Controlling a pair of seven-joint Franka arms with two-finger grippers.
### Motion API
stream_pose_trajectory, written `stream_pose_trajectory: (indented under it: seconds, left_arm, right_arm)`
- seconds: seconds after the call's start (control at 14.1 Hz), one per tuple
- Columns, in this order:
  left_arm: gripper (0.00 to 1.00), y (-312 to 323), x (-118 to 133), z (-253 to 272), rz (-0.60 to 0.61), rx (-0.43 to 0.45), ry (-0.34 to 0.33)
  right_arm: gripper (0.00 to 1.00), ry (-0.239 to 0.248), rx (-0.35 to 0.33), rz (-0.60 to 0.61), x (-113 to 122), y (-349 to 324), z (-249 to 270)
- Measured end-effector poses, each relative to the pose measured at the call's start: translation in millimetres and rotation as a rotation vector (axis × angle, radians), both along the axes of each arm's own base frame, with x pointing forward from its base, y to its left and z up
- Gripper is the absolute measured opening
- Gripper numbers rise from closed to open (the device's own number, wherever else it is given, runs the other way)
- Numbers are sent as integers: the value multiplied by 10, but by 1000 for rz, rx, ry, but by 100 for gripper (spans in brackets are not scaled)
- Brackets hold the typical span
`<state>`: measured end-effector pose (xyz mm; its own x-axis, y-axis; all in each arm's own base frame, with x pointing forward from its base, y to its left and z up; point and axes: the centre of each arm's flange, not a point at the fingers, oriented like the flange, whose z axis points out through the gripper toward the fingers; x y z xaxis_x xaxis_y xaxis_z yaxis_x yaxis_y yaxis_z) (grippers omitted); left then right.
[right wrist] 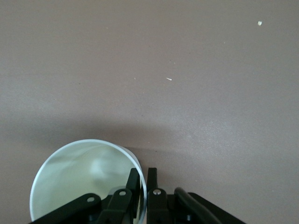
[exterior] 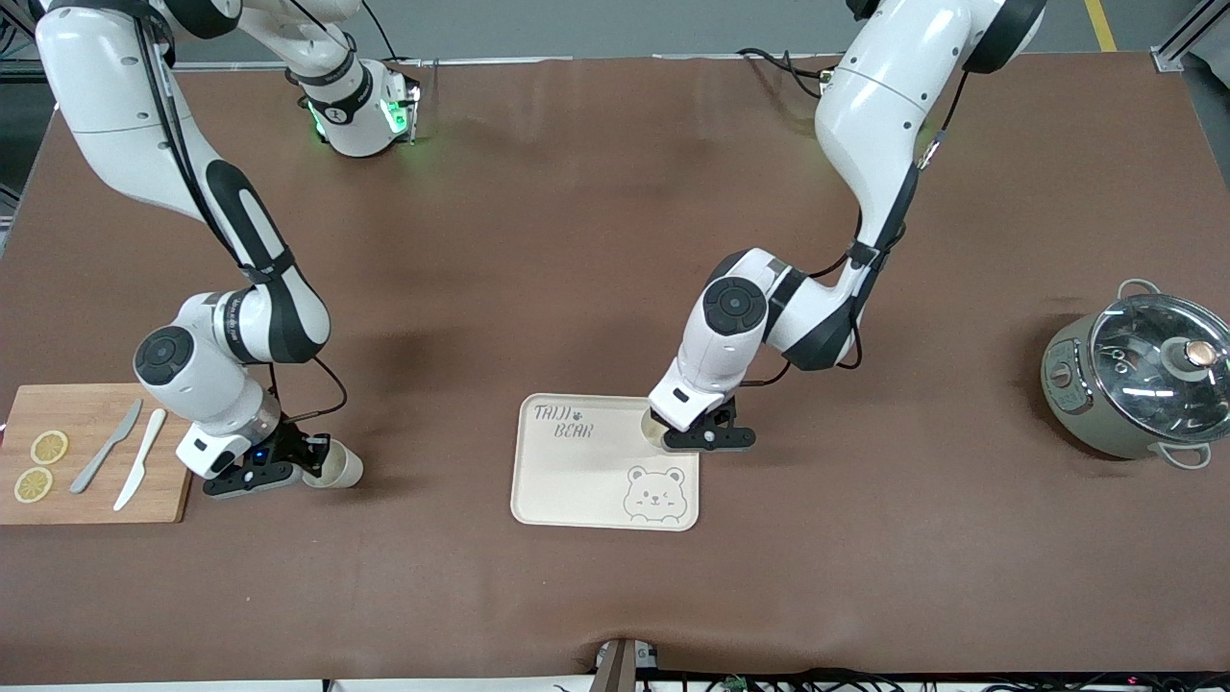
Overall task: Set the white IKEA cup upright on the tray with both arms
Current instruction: 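Lower the cup upright onto the tray and open the left gripper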
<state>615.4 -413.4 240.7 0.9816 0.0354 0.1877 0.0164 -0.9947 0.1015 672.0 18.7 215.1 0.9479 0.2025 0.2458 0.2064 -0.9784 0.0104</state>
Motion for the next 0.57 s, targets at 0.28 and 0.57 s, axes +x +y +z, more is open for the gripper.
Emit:
stream_pose_trajectory:
  seconds: [0.28, 0.57]
  left_arm:
    - [4, -12, 7, -86, -2, -11, -12]
    - [4, -19, 16, -144, -3, -22, -24]
  right_arm:
    - [5, -7, 3, 3, 12, 29, 43]
    - [5, 7, 3, 2, 31, 23, 91]
